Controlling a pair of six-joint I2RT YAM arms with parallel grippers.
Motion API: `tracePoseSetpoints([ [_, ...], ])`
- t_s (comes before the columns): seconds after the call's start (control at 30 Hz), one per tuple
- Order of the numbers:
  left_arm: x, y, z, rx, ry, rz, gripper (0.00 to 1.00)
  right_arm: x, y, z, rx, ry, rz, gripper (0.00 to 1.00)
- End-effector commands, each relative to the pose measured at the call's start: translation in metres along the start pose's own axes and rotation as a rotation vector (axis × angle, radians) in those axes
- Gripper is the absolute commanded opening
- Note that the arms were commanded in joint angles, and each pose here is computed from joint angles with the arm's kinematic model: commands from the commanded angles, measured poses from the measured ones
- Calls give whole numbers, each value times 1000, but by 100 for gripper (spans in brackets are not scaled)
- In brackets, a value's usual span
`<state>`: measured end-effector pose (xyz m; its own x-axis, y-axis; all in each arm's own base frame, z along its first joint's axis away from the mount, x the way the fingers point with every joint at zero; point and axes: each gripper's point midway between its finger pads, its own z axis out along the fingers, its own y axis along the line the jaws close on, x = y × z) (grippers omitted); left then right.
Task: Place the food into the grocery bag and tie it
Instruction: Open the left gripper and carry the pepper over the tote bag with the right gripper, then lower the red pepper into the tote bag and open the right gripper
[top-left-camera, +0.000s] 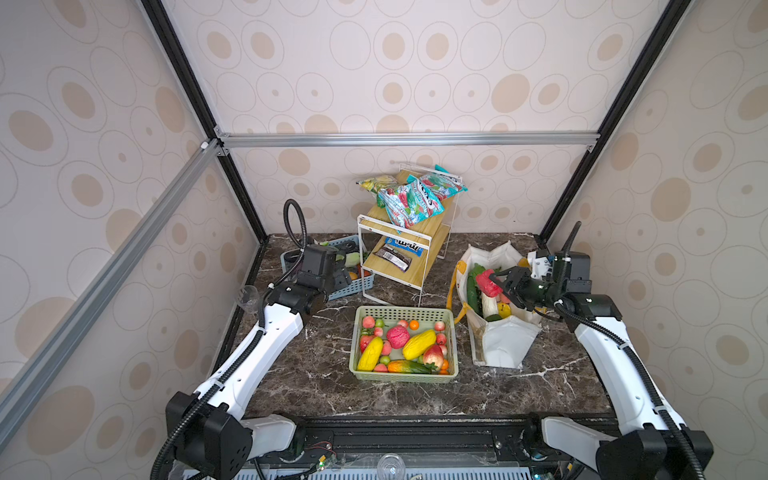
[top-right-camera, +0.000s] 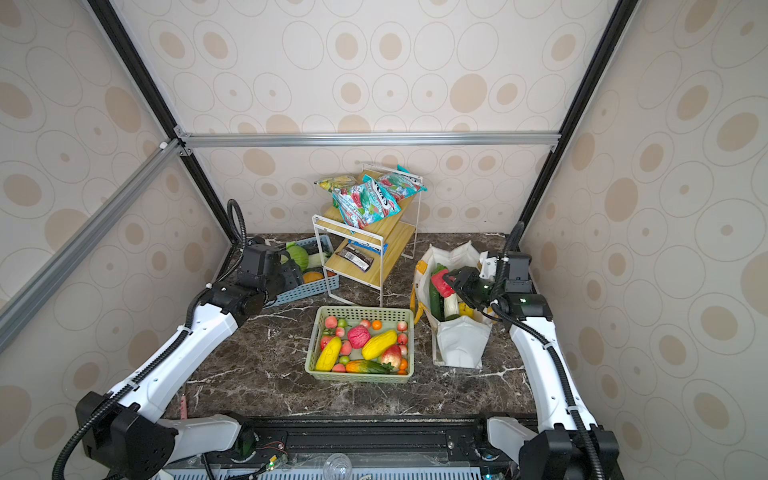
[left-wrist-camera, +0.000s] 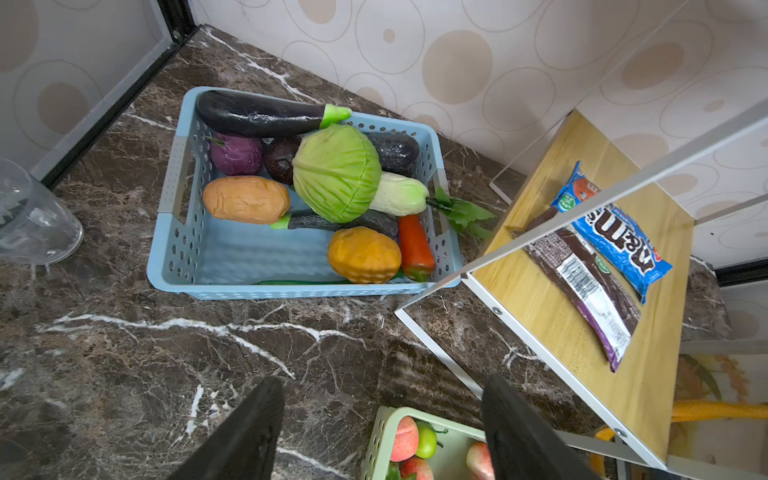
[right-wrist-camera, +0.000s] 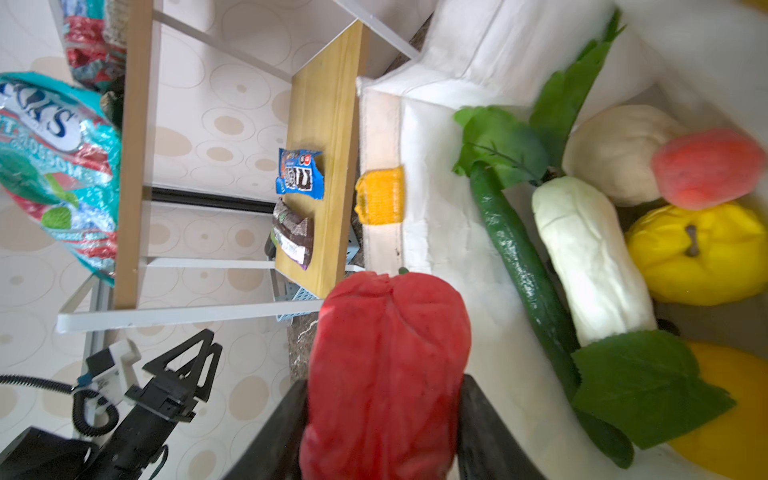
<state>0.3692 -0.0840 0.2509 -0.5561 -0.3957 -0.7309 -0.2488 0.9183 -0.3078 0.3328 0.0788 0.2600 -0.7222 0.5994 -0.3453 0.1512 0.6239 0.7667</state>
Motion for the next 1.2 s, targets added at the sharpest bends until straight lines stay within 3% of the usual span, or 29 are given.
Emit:
tracePoseSetpoints([
  [0.0, 4, -4, 2, 10, 8, 19, 75, -16, -10, 0, 53, -51, -23, 45],
  [0.7, 67, -43, 10, 89, 130, 119, 72, -50, -85, 27, 322, -87, -109, 44],
  [1.0, 75, -50, 9, 102, 141, 131, 72, -42, -111, 52, 367, 7, -122, 44],
  [1.17, 88, -68, 9, 165, 175, 134, 72, -36, -125, 63, 387, 55, -122, 53],
])
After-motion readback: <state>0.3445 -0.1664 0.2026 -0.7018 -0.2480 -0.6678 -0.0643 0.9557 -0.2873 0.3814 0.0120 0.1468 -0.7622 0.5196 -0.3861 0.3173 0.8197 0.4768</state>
